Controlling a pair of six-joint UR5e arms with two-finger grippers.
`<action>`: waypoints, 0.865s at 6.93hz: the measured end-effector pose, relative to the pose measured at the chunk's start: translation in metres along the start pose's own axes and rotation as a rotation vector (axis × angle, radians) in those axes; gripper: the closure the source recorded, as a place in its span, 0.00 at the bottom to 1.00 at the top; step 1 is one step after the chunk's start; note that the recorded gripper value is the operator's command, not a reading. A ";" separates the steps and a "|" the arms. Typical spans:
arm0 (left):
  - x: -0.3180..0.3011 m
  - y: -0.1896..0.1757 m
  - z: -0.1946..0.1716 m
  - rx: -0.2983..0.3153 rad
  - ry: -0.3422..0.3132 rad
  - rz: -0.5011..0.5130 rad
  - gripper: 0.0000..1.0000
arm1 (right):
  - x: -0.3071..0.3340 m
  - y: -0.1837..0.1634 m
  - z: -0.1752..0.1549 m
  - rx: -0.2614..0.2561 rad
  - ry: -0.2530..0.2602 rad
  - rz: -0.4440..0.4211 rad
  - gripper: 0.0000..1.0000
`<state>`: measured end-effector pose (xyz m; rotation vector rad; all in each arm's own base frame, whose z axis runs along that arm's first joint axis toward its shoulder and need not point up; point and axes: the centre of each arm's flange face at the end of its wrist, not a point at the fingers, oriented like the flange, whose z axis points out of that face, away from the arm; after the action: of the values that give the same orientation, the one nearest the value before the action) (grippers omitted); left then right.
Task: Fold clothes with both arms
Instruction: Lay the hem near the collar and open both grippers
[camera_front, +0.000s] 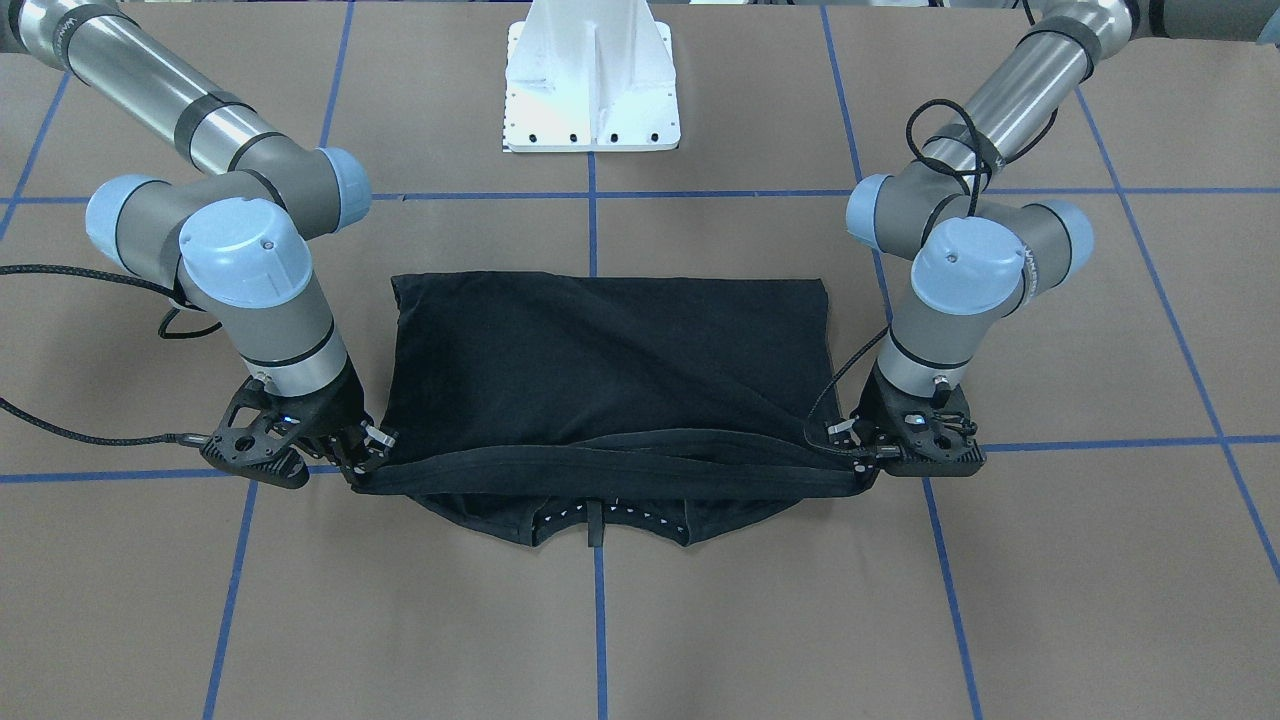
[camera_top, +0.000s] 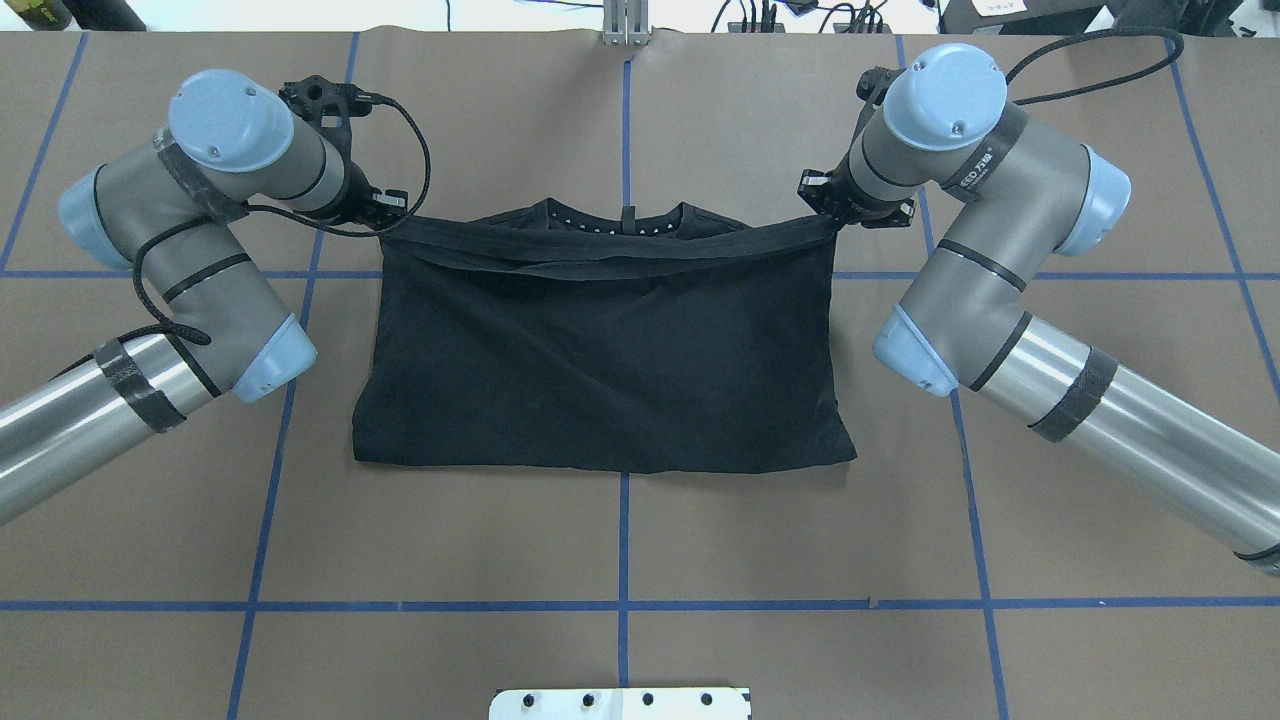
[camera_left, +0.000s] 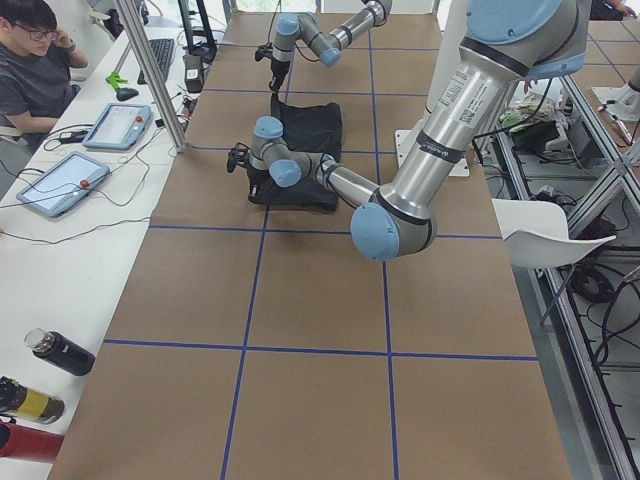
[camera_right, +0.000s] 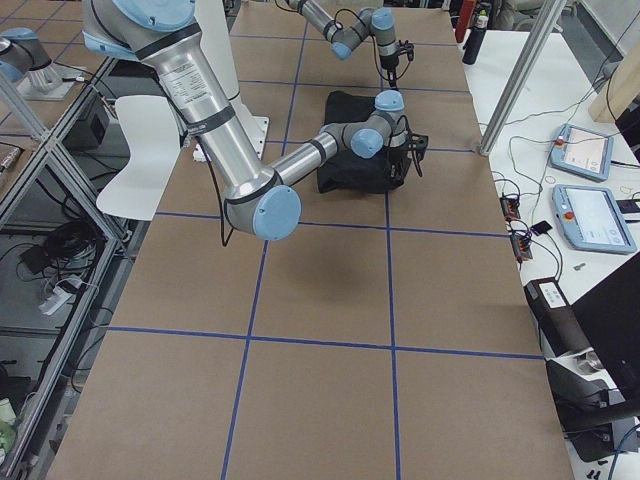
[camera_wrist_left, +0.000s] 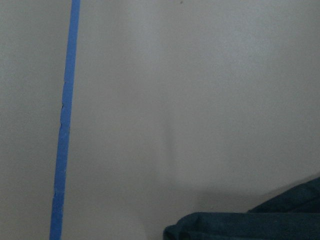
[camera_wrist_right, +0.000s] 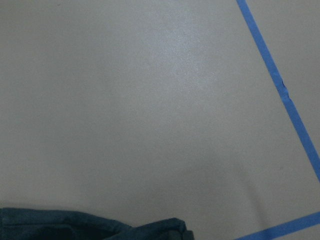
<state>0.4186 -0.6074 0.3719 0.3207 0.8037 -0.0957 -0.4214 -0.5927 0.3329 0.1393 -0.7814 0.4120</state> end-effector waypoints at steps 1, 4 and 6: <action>-0.002 -0.003 -0.002 0.002 0.000 -0.002 1.00 | 0.002 -0.002 -0.001 0.001 0.000 0.002 1.00; -0.004 -0.004 -0.005 0.013 0.012 0.002 0.00 | 0.004 -0.002 0.001 0.008 0.007 -0.004 0.00; -0.010 -0.001 -0.009 0.036 0.047 0.017 0.00 | 0.003 0.001 0.003 0.013 0.011 -0.050 0.00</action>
<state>0.4055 -0.6058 0.3727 0.3652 0.8467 -0.0874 -0.4217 -0.5919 0.3368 0.1684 -0.7627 0.3700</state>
